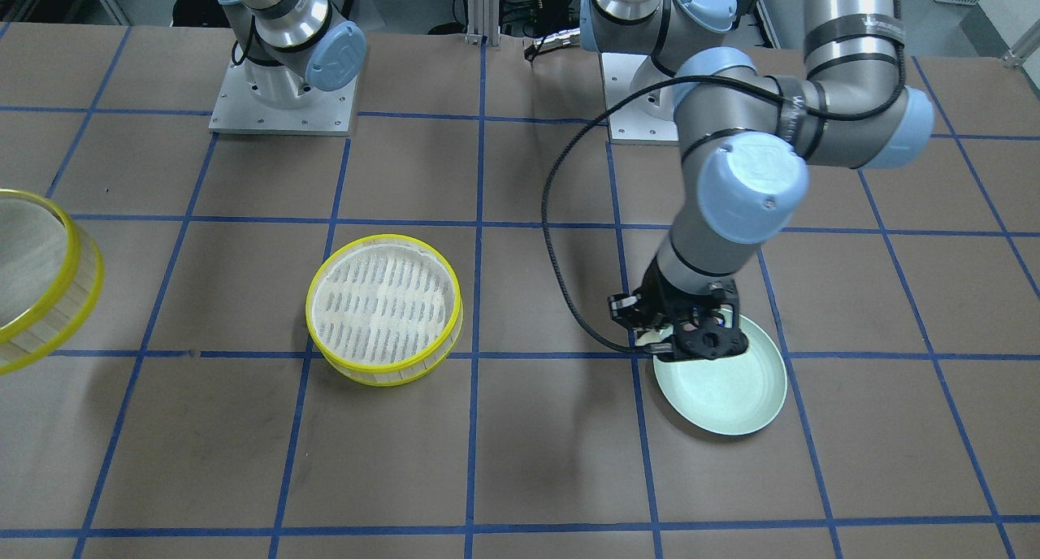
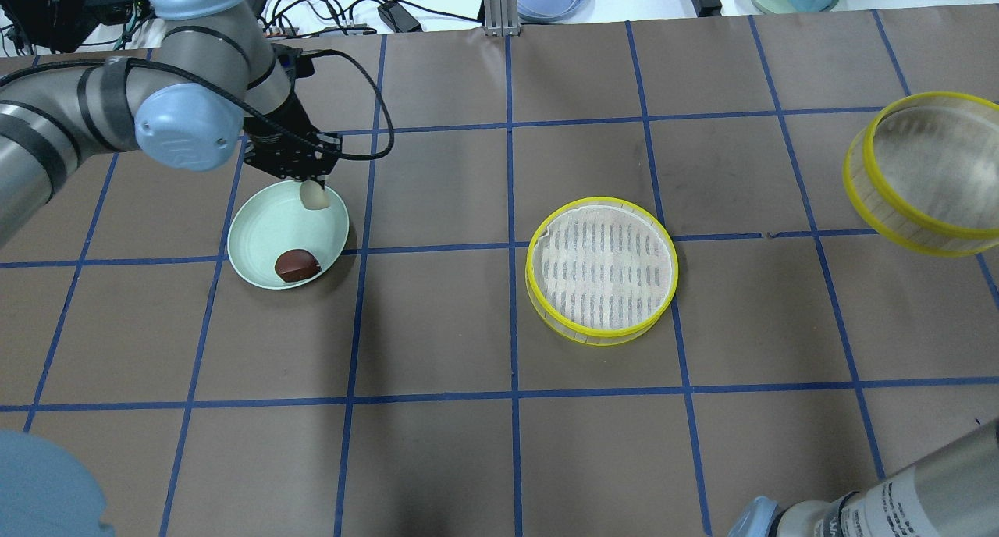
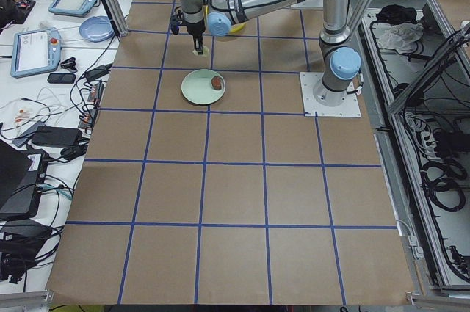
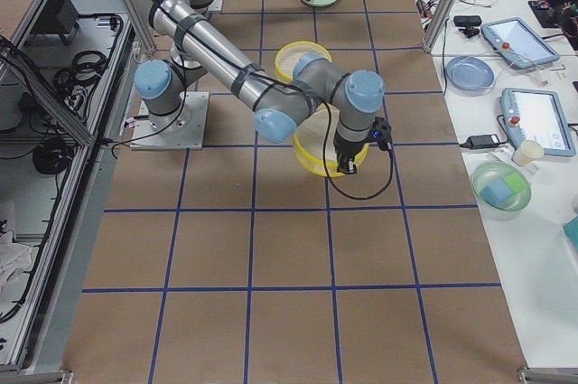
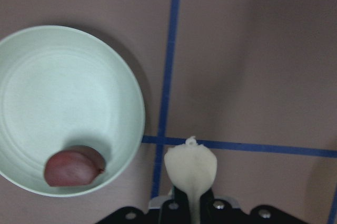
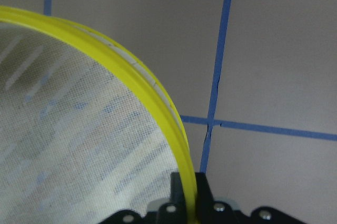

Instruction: Stack buns with steamer

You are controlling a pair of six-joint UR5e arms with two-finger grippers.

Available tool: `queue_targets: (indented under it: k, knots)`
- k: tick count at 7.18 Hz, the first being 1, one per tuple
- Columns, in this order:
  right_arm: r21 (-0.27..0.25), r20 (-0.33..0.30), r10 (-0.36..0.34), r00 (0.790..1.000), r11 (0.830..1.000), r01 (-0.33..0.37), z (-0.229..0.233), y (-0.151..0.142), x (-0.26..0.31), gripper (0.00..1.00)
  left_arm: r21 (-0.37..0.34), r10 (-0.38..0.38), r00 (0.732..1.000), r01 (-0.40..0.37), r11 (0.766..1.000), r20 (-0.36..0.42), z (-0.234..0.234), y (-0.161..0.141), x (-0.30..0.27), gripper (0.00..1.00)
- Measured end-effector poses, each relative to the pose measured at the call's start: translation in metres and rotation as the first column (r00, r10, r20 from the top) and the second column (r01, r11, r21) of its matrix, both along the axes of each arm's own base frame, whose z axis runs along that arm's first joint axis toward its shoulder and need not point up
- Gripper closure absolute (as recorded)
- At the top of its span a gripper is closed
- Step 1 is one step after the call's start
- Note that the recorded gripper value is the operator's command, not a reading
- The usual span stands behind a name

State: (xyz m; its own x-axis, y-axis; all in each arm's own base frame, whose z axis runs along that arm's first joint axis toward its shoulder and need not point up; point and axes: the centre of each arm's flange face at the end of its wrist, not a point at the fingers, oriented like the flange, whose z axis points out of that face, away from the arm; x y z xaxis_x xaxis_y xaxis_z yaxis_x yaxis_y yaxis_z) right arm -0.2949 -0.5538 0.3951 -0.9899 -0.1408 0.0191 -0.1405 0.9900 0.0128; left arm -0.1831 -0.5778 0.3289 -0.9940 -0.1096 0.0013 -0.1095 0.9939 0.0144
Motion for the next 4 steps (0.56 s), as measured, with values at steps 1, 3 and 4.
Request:
queue_targets:
  k: [1, 3, 4]
  knots:
    - [0.009, 0.007, -0.004, 1.0, 1.0, 0.003, 0.027, 0.017, 0.012, 1.0, -0.016, 0.024, 1.0, -0.024, 1.0, -0.009, 0.005, 0.015, -0.052, 1.0]
    - [0.032, 0.025, -0.003, 1.0, 0.999, 0.003, 0.048, 0.034, 0.025, 1.0, -0.05, 0.089, 0.987, -0.096, 0.994, -0.137, 0.007, 0.038, -0.139, 1.0]
    - [0.035, 0.026, -0.004, 1.0, 0.999, 0.003, 0.051, 0.037, 0.027, 1.0, -0.047, 0.11, 0.977, -0.12, 0.992, -0.182, 0.001, 0.049, -0.17, 1.0]
